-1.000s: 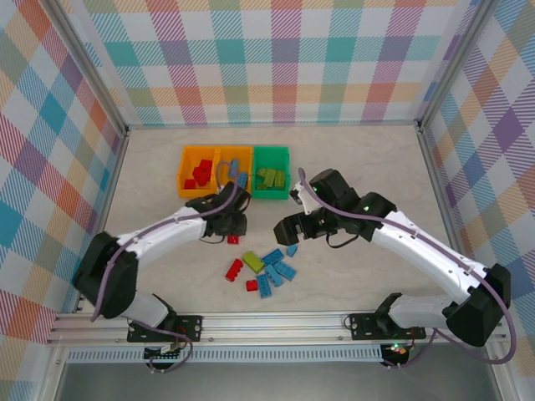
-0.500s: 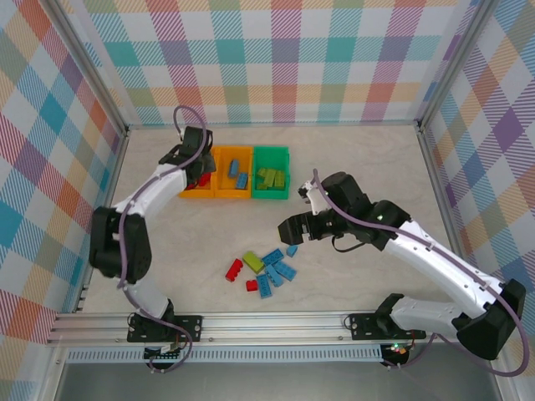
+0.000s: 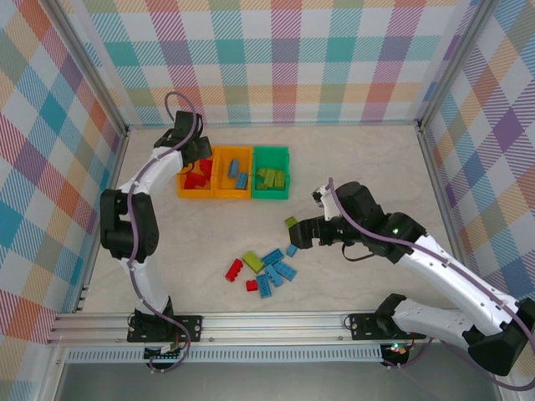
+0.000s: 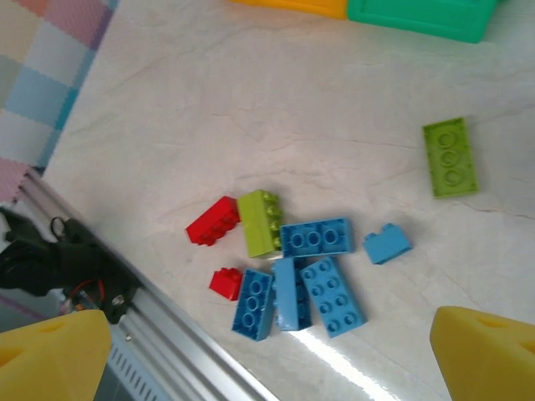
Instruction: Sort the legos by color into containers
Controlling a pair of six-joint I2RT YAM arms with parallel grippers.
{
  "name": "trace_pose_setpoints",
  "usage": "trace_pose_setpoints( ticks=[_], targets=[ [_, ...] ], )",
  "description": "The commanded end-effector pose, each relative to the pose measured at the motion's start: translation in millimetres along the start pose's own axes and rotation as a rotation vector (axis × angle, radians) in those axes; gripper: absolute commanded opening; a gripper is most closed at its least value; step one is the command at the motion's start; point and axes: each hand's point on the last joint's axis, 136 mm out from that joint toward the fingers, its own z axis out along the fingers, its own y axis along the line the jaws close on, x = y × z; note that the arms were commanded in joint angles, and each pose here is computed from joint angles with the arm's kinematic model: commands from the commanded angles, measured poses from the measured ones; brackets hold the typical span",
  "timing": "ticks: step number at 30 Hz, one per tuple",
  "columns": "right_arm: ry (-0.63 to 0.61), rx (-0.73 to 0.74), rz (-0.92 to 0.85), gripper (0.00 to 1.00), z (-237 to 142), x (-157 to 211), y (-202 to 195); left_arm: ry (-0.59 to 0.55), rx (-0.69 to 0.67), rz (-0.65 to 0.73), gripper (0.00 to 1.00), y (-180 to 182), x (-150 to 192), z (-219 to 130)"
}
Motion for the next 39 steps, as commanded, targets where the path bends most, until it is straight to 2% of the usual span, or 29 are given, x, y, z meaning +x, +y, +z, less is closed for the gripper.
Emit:
trace_pose_setpoints(
  ticks=[1,3,5,7,10,14,16,18,23,26,31,33,37,39],
  targets=[
    [-0.052,0.123,0.011,0.99,13,-14,-24,-0.074,0.214,-0.038,0.57,-32,-10,-79],
    [-0.058,0.178,0.011,1.0,22,-19,-35,-0.122,0.319,0.004,0.58,-53,-1,-122],
    [-0.055,0.221,0.007,1.0,33,-23,-45,-0.18,0.445,0.102,0.59,-76,13,-173],
    [-0.04,0.252,-0.007,1.0,47,-25,-56,-0.221,0.59,0.284,0.63,-102,41,-220],
    [0.018,0.291,0.006,1.0,72,-24,-73,-0.279,0.753,0.577,0.7,-118,89,-276],
    [0.133,0.333,0.004,0.98,109,-17,-93,-0.292,0.966,0.959,0.84,-111,167,-323],
    [0.187,0.352,-0.008,0.94,126,-13,-101,-0.291,1.025,1.092,0.9,-98,202,-331],
    [0.218,0.366,-0.013,0.92,141,-12,-108,-0.301,1.043,1.168,0.95,-85,225,-330],
    [0.298,0.392,-0.036,0.73,175,-7,-123,-0.327,1.01,1.137,1.0,-70,247,-312],
    [0.339,0.467,-0.026,0.65,188,-2,-140,-0.351,0.996,1.103,1.0,-70,249,-303],
    [0.365,0.482,-0.029,0.56,199,6,-148,-0.341,0.972,1.115,1.0,-69,254,-291],
    [0.384,0.481,-0.022,0.5,202,11,-150,-0.335,0.97,1.121,1.0,-69,255,-289],
    [0.389,0.47,-0.012,0.31,201,12,-147,-0.337,0.972,1.123,1.0,-71,255,-287],
    [0.357,0.451,-0.006,0.28,195,3,-139,-0.345,0.967,1.12,1.0,-71,255,-286]
  ],
)
